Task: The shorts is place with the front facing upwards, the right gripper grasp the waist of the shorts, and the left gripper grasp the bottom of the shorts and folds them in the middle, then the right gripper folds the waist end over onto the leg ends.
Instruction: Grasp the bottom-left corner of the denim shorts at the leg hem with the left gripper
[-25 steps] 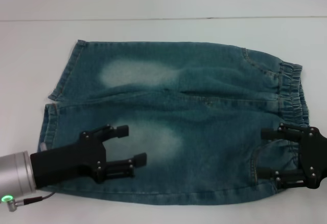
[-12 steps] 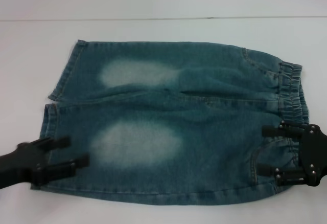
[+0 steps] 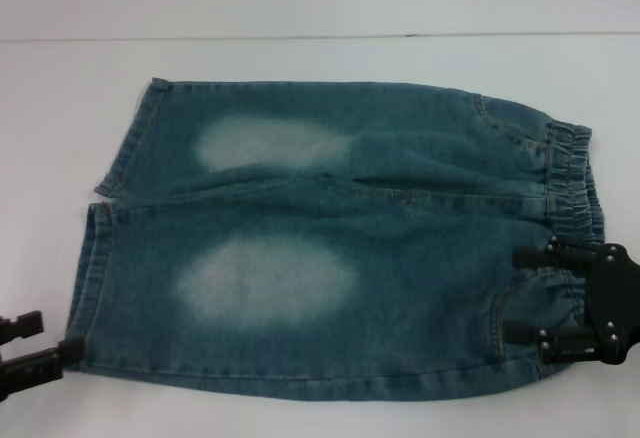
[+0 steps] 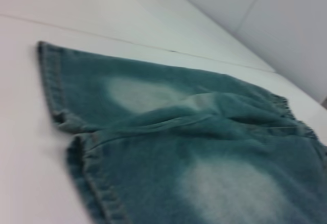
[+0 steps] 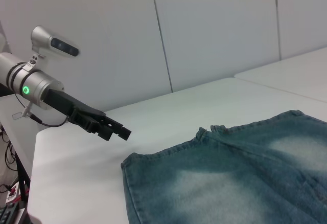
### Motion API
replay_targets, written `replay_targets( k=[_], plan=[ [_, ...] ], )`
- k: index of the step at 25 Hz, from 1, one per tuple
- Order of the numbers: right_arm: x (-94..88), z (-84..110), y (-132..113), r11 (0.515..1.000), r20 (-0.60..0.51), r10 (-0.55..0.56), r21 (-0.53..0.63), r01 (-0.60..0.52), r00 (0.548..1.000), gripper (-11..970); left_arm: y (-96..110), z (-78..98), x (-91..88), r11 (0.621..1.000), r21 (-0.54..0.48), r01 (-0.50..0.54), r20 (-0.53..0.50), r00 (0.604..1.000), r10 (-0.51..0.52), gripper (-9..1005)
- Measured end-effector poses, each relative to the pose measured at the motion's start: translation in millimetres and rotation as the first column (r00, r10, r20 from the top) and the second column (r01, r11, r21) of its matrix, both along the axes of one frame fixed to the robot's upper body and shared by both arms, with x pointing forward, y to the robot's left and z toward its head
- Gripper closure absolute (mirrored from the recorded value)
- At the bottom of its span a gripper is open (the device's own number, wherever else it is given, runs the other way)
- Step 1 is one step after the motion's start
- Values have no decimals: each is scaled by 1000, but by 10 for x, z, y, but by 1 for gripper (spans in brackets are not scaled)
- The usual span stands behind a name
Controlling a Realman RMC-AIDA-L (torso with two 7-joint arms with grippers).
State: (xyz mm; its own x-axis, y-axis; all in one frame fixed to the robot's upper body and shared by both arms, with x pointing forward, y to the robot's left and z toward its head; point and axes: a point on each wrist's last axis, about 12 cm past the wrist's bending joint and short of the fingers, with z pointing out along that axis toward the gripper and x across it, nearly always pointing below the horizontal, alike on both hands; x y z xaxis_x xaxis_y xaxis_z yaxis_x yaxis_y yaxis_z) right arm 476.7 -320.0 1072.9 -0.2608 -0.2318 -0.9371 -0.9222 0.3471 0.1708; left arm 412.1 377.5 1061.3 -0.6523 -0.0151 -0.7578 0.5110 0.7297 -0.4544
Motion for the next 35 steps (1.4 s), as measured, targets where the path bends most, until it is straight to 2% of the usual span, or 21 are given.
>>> replay_targets(
  k=[6,20,35],
  plan=[
    [-12,-10,-8,1000,-3,-5,-1,5,1000,10,55,-47,-26,999,38,-16,-43,999,18,93],
    [-12,-16,-2,1000,-4,-2,-2,2,1000,11,-32,-94,124,998,63,25,-68,997,-21,93],
    [-5,-25,5,1000,-6,-3,-7,3,1000,11,-112,-131,137,996,58,75,-121,990,-67,99]
  ],
)
